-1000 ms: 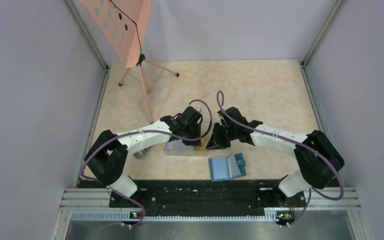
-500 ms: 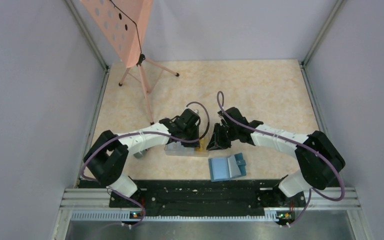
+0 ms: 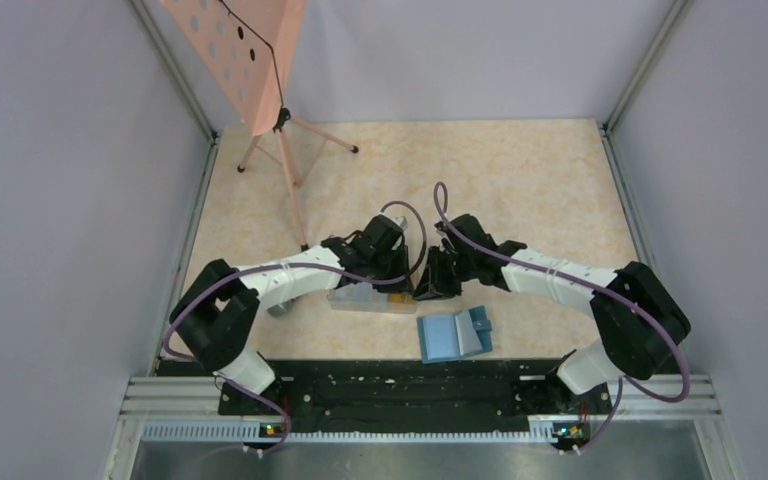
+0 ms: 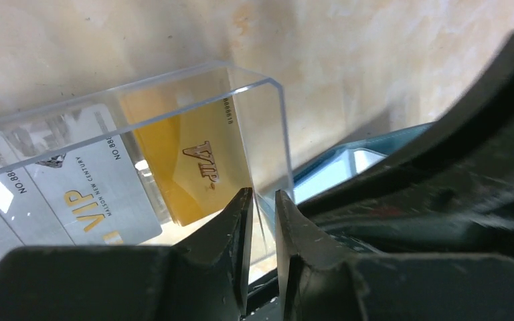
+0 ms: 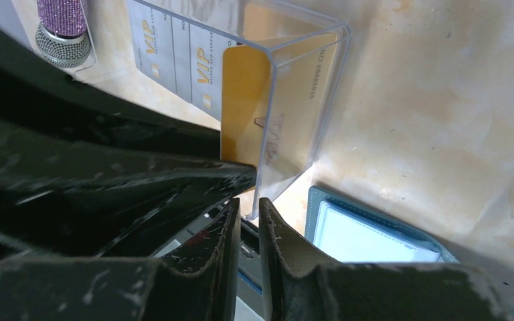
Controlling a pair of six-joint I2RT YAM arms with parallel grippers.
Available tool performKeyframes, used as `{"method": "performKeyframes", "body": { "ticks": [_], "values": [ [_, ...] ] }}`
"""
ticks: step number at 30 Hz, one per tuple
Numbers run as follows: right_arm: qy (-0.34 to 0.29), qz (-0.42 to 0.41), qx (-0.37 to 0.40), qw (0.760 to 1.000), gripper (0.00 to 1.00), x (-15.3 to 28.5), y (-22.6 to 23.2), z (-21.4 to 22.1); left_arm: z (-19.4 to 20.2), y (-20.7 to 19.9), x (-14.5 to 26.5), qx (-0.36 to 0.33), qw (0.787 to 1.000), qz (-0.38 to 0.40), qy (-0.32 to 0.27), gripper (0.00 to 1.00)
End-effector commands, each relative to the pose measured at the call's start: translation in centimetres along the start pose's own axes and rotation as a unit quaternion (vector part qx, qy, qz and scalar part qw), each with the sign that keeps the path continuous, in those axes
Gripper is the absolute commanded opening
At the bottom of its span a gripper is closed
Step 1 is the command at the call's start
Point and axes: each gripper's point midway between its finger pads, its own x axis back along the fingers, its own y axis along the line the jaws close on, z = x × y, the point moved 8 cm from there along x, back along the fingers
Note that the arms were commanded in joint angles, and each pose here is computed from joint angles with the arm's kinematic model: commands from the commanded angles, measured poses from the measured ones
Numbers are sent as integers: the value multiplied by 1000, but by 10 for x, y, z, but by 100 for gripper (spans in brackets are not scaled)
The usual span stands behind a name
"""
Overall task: Put the credit cards into the card holder
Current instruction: Pick up the credit card from the storage box.
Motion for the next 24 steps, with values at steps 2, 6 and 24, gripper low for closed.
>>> {"method": "performKeyframes", "body": {
  "ticks": [2,6,24],
  "values": [
    [-20,-39,22,999,16,6,16,-2,4,4,-11,10,999,-26,19,24],
    [-20,-38,22,999,16,6,16,-2,6,10,-11,10,999,-44,16,16],
    [-71,3,-4,997,0,-5,22,-27,-28,-8,101,-54,986,-74,-140,0]
  ]
}}
